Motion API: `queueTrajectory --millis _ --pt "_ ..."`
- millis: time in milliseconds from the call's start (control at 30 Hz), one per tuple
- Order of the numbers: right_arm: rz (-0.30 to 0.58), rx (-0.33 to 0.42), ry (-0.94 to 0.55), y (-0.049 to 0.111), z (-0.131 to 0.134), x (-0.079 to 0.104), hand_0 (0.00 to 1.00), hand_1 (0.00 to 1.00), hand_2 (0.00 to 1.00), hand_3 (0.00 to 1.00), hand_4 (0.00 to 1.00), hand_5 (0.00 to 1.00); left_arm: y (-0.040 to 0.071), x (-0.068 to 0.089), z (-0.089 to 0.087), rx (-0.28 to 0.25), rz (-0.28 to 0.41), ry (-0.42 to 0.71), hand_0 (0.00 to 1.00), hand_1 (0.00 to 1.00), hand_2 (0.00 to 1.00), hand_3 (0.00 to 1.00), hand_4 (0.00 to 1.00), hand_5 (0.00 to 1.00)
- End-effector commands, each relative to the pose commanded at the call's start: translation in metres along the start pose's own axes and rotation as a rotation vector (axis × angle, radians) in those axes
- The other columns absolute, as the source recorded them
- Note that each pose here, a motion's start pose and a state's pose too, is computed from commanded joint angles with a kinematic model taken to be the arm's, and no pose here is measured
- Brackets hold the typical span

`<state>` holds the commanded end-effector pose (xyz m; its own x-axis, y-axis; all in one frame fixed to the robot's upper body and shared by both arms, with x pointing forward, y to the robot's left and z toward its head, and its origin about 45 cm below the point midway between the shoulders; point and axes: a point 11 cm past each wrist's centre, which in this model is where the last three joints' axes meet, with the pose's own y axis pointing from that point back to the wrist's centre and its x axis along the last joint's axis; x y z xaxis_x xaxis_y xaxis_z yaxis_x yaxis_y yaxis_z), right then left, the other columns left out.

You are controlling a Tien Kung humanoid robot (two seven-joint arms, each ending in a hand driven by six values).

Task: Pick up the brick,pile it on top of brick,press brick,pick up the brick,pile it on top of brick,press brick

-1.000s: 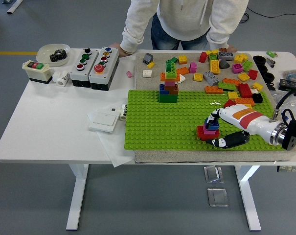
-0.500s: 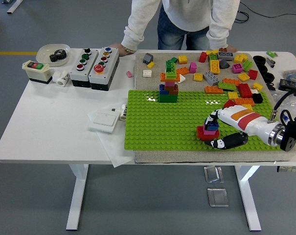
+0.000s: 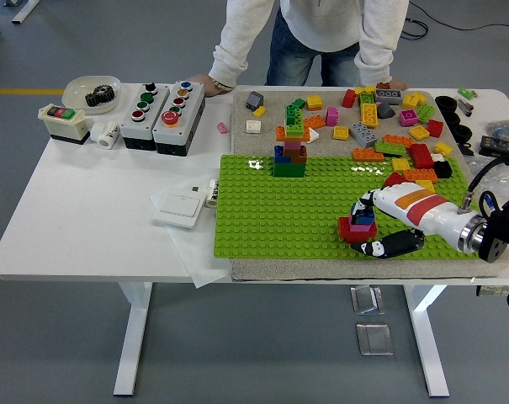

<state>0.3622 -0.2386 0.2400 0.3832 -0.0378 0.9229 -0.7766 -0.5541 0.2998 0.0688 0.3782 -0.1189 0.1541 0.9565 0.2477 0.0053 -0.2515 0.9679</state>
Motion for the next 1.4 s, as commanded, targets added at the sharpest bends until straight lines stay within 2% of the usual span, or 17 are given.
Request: queueTrajectory --millis 767,1400 --pt "-0.034 -0.008 0.008 -0.002 -0.002 -0.008 0.67 0.654 0.709 0.595 0.811 0.495 0.0 0.001 0.002 -0.002 0.001 0.002 0.781 0.717 0.661 0.563 0.59 0.609" --pt "0.07 0.02 0.015 0.001 -0.008 0.02 0.671 0.651 0.709 0.596 0.818 0.499 0.0 0.002 0.002 -0.004 0.001 0.005 0.781 0.716 0.661 0.563 0.59 0.608"
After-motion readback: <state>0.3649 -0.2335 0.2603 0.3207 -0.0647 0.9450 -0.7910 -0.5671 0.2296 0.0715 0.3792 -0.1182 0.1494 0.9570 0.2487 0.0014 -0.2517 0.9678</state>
